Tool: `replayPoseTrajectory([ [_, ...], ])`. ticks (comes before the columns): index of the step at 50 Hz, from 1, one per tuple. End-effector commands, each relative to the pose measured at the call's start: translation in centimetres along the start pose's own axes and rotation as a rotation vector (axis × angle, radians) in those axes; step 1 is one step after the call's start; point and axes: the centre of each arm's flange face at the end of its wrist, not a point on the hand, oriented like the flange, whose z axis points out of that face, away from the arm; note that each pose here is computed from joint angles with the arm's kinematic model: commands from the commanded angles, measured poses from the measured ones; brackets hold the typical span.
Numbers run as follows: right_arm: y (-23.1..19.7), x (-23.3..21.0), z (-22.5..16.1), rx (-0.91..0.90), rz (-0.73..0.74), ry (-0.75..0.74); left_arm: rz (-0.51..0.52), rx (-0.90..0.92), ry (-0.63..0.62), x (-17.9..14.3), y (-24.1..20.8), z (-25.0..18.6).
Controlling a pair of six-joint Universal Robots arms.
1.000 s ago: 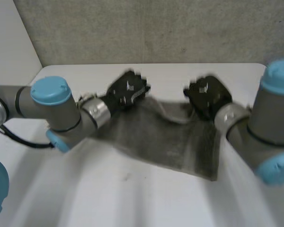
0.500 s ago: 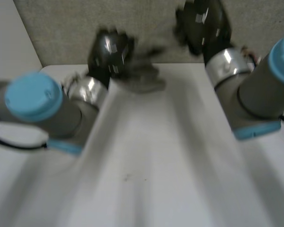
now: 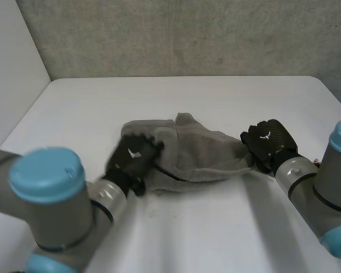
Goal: Fold the towel.
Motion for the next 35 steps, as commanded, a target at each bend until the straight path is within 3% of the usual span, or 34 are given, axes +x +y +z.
replayPoseTrajectory([
  [1,0.7,-1.0,-0.6,0.015,-0.002,-0.044,-0.009,0.117,-0.045,-3.5,-3.2,2.2],
  [13,1.1,-1.8,-0.6,0.063,-0.075,-0.077,0.019,0.221,0.208,-2.1,-4.8,6.5],
  [22,1.2,-1.1,-0.3,0.060,-0.074,-0.057,0.006,0.173,0.248,-2.3,-3.1,8.9],
  [31,1.4,-0.5,-0.1,0.052,-0.071,-0.042,-0.005,0.150,0.374,-1.3,-0.9,10.6],
  [35,1.3,-0.3,-0.1,0.057,-0.072,-0.039,0.046,0.137,0.385,-0.9,0.1,11.0],
])
